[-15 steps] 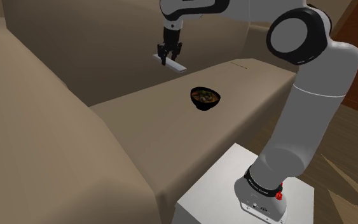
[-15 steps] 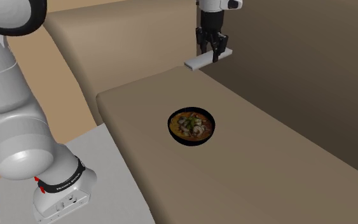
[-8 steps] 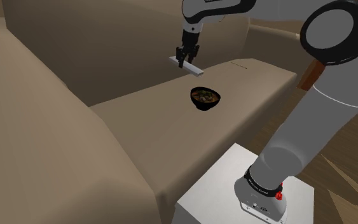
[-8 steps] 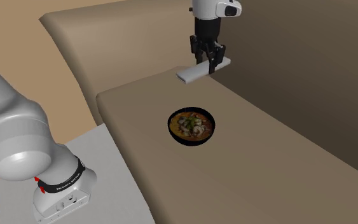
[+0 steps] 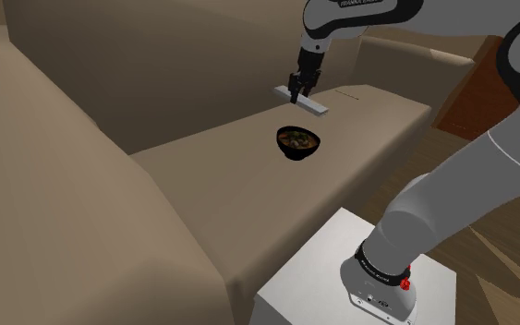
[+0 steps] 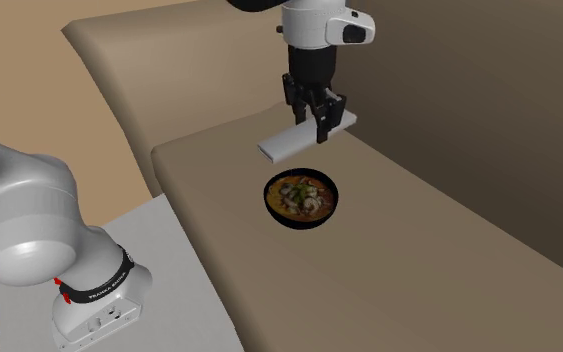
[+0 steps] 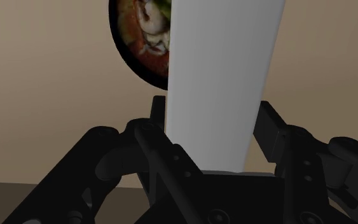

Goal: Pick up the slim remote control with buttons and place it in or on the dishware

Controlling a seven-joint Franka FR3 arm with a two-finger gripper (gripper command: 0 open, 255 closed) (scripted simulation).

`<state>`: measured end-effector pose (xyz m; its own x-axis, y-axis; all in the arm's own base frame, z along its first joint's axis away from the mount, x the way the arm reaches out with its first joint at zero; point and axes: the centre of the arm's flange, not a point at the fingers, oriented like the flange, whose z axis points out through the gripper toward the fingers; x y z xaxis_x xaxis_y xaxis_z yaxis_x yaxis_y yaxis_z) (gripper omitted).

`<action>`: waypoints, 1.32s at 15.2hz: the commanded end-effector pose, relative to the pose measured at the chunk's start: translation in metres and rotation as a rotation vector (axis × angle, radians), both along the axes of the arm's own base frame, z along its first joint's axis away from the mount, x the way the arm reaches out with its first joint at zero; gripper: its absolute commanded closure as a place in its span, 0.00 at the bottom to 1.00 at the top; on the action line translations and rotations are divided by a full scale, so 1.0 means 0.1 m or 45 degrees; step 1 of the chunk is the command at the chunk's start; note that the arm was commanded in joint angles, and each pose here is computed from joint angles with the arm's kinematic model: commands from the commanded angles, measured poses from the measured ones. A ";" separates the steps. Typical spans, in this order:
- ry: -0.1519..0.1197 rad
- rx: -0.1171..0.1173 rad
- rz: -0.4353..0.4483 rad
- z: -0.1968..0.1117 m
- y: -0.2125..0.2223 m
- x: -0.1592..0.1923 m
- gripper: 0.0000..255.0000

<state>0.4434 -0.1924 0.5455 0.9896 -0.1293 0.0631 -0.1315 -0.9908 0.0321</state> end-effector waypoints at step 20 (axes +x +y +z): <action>0.000 0.000 0.002 -0.74 -0.16 -0.34 1.00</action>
<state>0.4095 -0.2083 0.4713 0.9898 -0.1278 0.0626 -0.1299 -0.9910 0.0319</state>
